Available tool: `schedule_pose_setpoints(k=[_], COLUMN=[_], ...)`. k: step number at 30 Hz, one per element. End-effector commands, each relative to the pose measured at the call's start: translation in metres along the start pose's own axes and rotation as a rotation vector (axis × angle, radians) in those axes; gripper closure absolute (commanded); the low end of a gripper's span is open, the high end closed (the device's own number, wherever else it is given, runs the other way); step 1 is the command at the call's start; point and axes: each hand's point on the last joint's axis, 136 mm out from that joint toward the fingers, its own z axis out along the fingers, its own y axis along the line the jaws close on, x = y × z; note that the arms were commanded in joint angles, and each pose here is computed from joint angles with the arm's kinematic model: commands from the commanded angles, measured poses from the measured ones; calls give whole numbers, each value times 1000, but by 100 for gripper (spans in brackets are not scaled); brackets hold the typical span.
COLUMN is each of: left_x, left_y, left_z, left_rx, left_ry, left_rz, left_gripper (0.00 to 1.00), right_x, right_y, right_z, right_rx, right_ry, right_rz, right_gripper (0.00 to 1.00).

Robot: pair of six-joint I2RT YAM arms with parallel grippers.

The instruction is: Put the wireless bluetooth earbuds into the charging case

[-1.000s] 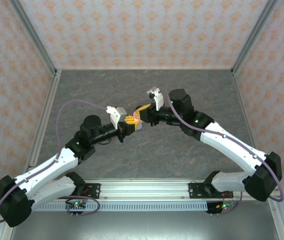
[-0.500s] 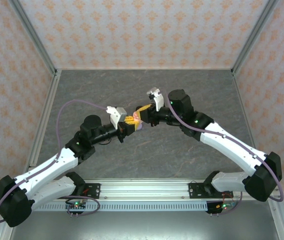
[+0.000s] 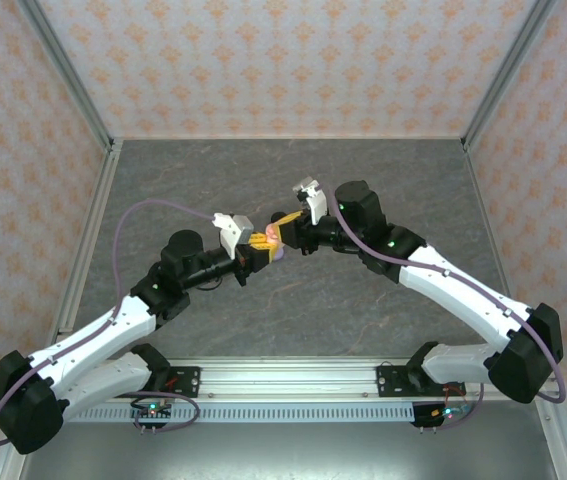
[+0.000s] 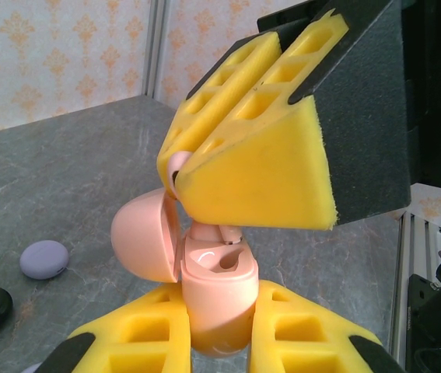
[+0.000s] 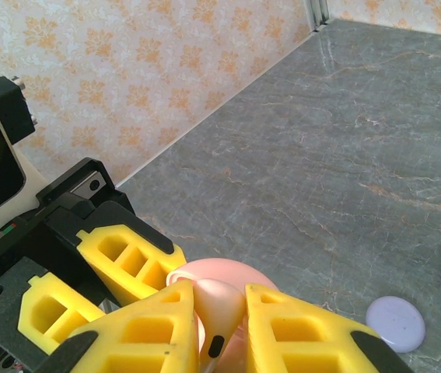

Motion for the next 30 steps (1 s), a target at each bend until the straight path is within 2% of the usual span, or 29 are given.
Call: schedule_pose_setpoints(k=[1,14,22,30], left_x=[-34,-31,-34,-34], left_y=[-9,-9,-14,-15], left_z=[-3,-3,-2,-2], left_rx=[18,15,41,44], left_ry=[-99,-99,-109,-112], left_rz=[40,36,44,44], left_gripper=[100,100,100,100], right_x=[5,-25,-37,-34], right_y=[3,5,15,16], right_z=[-1,-29,-34,-29], right_rx=[-8,66,27,0], right_ry=[-1,-129,-178,-177], right_rz=[-3,-46,-48,-39], right_gripper=[81,81,82,82])
